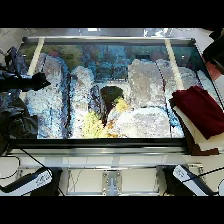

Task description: Fold the shirts.

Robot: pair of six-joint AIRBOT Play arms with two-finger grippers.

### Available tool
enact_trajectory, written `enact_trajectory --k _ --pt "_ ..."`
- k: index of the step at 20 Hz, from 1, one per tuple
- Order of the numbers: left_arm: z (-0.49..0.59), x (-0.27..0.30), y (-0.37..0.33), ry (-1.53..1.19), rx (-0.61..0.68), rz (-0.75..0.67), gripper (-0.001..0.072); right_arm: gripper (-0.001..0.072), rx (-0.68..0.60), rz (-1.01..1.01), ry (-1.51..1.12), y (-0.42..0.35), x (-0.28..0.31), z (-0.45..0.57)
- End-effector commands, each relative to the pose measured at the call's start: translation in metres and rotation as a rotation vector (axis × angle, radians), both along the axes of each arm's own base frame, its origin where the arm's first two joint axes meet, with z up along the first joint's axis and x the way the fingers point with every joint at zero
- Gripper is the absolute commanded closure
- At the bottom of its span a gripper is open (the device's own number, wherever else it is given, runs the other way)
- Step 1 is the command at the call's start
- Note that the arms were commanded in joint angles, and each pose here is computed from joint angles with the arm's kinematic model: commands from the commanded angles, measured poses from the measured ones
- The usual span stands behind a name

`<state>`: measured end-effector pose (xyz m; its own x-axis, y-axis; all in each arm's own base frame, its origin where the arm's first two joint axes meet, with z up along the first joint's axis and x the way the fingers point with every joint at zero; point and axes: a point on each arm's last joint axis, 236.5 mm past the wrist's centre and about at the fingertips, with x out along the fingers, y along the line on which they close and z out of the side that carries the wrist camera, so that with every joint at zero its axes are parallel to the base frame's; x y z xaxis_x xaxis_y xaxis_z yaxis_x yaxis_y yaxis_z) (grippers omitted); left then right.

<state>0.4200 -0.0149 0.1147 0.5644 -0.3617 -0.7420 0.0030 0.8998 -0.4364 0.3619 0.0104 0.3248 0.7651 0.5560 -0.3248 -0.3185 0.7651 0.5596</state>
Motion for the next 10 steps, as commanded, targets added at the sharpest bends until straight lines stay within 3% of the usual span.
enact_trajectory --k 1,4,10 --pt "0.000 0.000 0.001 0.014 -0.020 0.028 0.0694 0.0698 -0.162 0.115 -0.127 0.068 0.022 0.005" --pt "0.000 0.000 0.001 0.014 -0.020 0.028 0.0694 0.0698 -0.269 0.177 -0.103 0.098 0.027 -0.019" --pt "0.000 0.000 0.001 0.014 -0.020 0.028 0.0694 0.0698 -0.269 0.277 -0.045 0.124 0.012 -0.034"
